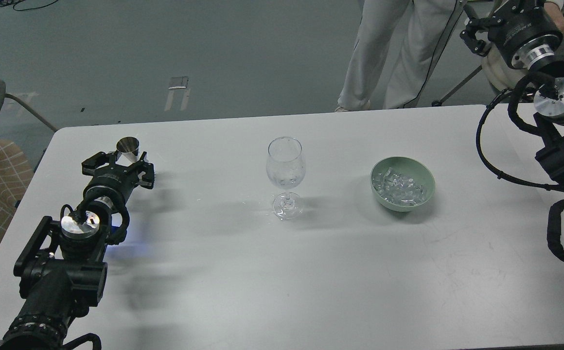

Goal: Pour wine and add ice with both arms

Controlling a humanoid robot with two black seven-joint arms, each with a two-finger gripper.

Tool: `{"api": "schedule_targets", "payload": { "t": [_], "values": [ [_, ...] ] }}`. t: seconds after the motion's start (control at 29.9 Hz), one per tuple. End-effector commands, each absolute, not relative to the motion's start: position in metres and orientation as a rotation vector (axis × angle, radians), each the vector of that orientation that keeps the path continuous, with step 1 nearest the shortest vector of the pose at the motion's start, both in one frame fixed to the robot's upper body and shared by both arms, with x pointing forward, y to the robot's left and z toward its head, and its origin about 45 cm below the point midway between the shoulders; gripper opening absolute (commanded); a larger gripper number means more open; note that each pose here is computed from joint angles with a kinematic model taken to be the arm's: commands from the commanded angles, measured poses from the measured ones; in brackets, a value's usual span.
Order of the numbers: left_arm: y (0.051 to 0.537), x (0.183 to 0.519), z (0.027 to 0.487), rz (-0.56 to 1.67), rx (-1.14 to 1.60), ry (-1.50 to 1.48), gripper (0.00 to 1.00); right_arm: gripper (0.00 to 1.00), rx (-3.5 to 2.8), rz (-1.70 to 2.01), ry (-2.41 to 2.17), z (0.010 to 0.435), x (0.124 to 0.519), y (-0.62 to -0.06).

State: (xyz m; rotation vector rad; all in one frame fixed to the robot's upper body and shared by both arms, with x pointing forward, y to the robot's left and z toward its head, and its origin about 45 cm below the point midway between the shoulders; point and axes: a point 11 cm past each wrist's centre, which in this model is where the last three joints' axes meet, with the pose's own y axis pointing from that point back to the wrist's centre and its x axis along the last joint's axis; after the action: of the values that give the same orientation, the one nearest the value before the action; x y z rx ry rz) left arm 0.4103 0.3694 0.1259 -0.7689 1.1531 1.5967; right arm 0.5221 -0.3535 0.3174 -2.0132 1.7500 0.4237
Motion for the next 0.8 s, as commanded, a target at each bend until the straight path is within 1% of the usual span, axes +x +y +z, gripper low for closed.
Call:
{"api": "schedule_targets", "payload": {
  "t": [0.0, 0.27, 0.33, 0.43, 0.67, 0.74, 0.77],
  "values": [
    [0.368, 0.412, 0.128, 1.583, -0.762, 1.156, 0.83, 1.00, -2.012, 0.422, 1.751, 0.318, 0.522, -0.354],
    [0.369, 0.412, 0.137, 1.503, -0.760, 1.109, 0.85, 1.00, -2.010, 0.422, 1.748, 0.318, 0.522, -0.354],
    [0.371, 0.413, 0.140, 1.493, -0.761, 1.091, 0.87, 1.00, -2.009, 0.425, 1.749, 0.317, 0.522, -0.354],
    [0.375, 0.415, 0.149, 1.472, -0.780, 1.045, 0.91, 1.00, -2.009, 0.425, 1.746, 0.318, 0.522, -0.354],
    [0.393, 0.424, 0.172, 1.473, -0.788, 0.971, 0.94, 1.00, -2.003, 0.416, 1.747, 0.321, 0.521, -0.358],
    [0.395, 0.429, 0.185, 1.465, -0.793, 0.945, 0.97, 1.00, -2.000, 0.405, 1.750, 0.323, 0.521, -0.362],
    [0.396, 0.431, 0.191, 1.457, -0.793, 0.932, 0.98, 1.00, -1.999, 0.402, 1.750, 0.324, 0.521, -0.363]
  ]
}}
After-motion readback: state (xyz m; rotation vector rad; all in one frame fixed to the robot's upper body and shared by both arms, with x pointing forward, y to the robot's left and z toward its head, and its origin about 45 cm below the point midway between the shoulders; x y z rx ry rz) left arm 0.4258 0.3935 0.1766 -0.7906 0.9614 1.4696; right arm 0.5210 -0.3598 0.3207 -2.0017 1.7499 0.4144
